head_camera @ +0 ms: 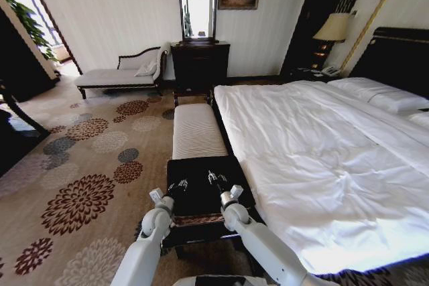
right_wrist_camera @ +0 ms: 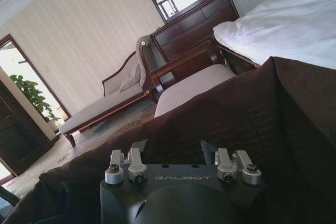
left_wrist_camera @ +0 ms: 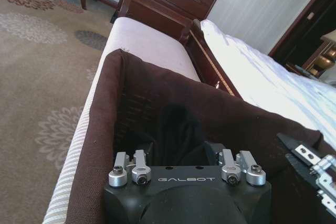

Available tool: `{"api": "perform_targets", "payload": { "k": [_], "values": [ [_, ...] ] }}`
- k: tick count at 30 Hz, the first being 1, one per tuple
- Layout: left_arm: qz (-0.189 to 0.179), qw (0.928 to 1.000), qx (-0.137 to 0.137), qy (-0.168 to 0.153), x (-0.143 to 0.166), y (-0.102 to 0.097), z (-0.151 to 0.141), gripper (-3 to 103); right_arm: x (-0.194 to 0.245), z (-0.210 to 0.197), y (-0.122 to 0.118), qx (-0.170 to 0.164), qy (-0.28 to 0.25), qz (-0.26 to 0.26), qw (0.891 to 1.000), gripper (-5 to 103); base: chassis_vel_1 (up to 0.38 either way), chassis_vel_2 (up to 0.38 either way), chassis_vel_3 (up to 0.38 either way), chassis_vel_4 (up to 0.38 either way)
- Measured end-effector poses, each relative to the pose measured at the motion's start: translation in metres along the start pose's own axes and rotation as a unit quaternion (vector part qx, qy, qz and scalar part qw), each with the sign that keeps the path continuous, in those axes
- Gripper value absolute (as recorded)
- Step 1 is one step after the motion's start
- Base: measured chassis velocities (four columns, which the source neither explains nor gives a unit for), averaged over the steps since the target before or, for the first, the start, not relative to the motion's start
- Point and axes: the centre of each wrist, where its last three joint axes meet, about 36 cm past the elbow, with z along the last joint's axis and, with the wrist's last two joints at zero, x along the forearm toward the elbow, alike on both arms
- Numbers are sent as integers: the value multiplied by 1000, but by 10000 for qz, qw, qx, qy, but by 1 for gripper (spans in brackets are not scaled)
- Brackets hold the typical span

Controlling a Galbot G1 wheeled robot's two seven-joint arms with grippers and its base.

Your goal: Fold the clothes on the bed and place them into the basket.

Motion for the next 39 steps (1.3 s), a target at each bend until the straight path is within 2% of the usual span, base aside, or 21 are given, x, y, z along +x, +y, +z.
{"api": "perform_targets", "payload": {
  "k": [1, 2, 4, 5, 6, 7, 8, 11, 15, 22, 26, 28, 30, 34, 36, 37, 39],
  "values": [
    [-24, 10000, -43, -1, 0, 1, 0, 60, 0, 0, 0, 9, -1, 3, 10000, 63, 0, 0, 0, 0],
    [-84, 9999, -118, -11, 0, 3, 0, 66, 0, -1, -2, 29, -8, 14, 10000, 63, 0, 0, 0, 0],
    [-264, 9994, -206, -50, 1, 10, -3, 77, 1, 0, -7, 83, 4, 93, 9999, 74, 0, 0, 0, 0],
    [-306, 9993, -214, -68, 1, 12, -4, 81, 0, -1, -7, 89, -10, 90, 9999, 79, 0, 0, 0, 0],
    [-306, 9993, -214, -68, 1, 12, -4, 81, 0, -1, -7, 89, -10, 90, 9999, 79, 0, 0, 0, 0],
    [-346, 9991, -218, -109, 2, 14, -6, 81, 0, -1, -6, 95, -20, 84, 9999, 84, 0, 0, 0, 0],
    [-365, 9990, -217, -139, 3, 15, -8, 87, 0, -1, -6, 98, -17, 86, 9999, 84, 0, 0, 0, 0],
    [-342, 9987, -168, -336, 9, 13, -22, 99, 2, -2, -6, 110, -45, 71, 9999, 98, 0, 0, 0, 0],
    [-95, 9986, -106, -513, 22, 0, -36, 100, 6, -6, -7, 124, -99, 44, 9999, 100, 0, 0, 0, 0],
    [122, 9982, -58, -582, 31, -12, -41, 100, 13, -13, -9, 170, -192, 17, 9997, 100, 0, 0, 0, 0],
    [224, 9967, 71, -779, 40, -15, -52, 100, 16, -26, -9, 148, -387, -47, 9991, 100, 0, 0, 0, 0],
    [272, 9945, 282, -972, 55, -12, -65, 100, 23, -46, -15, 142, -692, -204, 9973, 100, 0, 0, 0, 0],
    [193, 9933, 345, -1083, 66, -5, -74, 100, 31, -59, -19, 163, -860, -314, 9957, 100, 0, 0, 0, 0],
    [-51, 9922, 261, -1218, 78, 9, -85, 100, 45, -72, -21, 166, -1017, -418, 9938, 100, 0, 0, 0, 0],
    [-459, 9896, 16, -1366, 91, 26, -96, 100, 57, -85, -22, 171, -1176, -519, 9916, 100, 0, 0, 0, 0],
    [-459, 9896, 16, -1366, 91, 26, -96, 100, 57, -85, -22, 171, -1176, -519, 9916, 100, 0, 0, 0, 0],
    [-820, 9845, -284, -1525, 100, 39, -102, 100, 64, -93, -25, 219, -1299, -561, 9897, 100, 0, 0, 0, 0]
  ]
}}
